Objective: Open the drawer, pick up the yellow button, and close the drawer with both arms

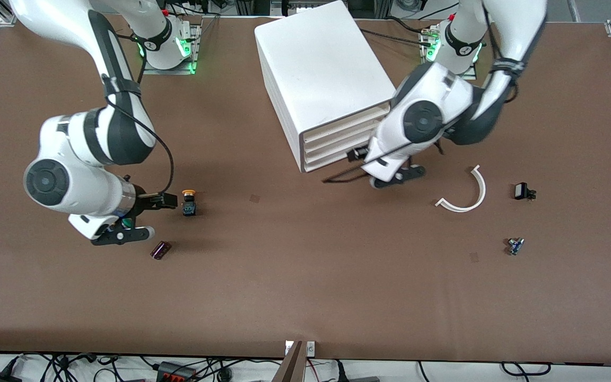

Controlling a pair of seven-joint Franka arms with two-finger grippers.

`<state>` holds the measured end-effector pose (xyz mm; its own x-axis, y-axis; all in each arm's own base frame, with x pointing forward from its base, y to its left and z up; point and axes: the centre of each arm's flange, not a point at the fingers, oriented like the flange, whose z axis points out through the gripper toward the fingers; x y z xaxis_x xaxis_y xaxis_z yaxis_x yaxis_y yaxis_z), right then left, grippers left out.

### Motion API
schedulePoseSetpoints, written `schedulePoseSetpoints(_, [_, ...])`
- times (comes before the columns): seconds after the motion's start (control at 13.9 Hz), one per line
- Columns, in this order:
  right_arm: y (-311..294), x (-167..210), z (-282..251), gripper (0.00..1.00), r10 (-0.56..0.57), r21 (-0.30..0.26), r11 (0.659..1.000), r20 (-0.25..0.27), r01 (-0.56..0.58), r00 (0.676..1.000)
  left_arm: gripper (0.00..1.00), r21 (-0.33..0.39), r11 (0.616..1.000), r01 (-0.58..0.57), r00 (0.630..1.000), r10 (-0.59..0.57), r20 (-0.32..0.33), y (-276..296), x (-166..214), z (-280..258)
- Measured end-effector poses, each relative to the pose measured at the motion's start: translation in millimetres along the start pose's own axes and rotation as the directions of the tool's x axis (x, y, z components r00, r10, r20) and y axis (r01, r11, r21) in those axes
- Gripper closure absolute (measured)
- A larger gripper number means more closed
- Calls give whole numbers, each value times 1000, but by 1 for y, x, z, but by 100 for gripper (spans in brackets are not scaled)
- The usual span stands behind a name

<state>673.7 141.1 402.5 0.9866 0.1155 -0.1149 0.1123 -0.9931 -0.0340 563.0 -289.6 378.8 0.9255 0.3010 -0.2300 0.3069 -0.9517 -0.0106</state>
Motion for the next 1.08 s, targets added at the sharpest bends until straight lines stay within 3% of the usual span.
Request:
schedulePoseSetpoints(0.22, [29, -9, -53, 0, 41, -6, 999, -44, -41, 998, 0, 67, 996, -55, 994, 61, -86, -64, 59, -15])
schedulePoseSetpoints(0.43, [68, -25, -98, 0, 100, -7, 995, -89, -101, 991, 0, 97, 976, -195, 975, 204, -84, -123, 98, -23])
schedulePoseSetpoints(0.57, [84, -34, -110, 0, 127, -6, 992, -80, -127, 989, 0, 101, 953, -284, 955, 291, -53, -166, 120, -39])
schedulePoseSetpoints(0.79, [98, -41, -118, 0, 150, -7, 989, -73, -150, 986, 0, 111, 916, -386, 920, 390, -22, -214, 135, -78])
schedulePoseSetpoints(1.08, [121, -52, -136, 0, 186, 0, 982, -91, -187, 978, 0, 179, 853, -491, 867, 498, 6, -264, 123, -128])
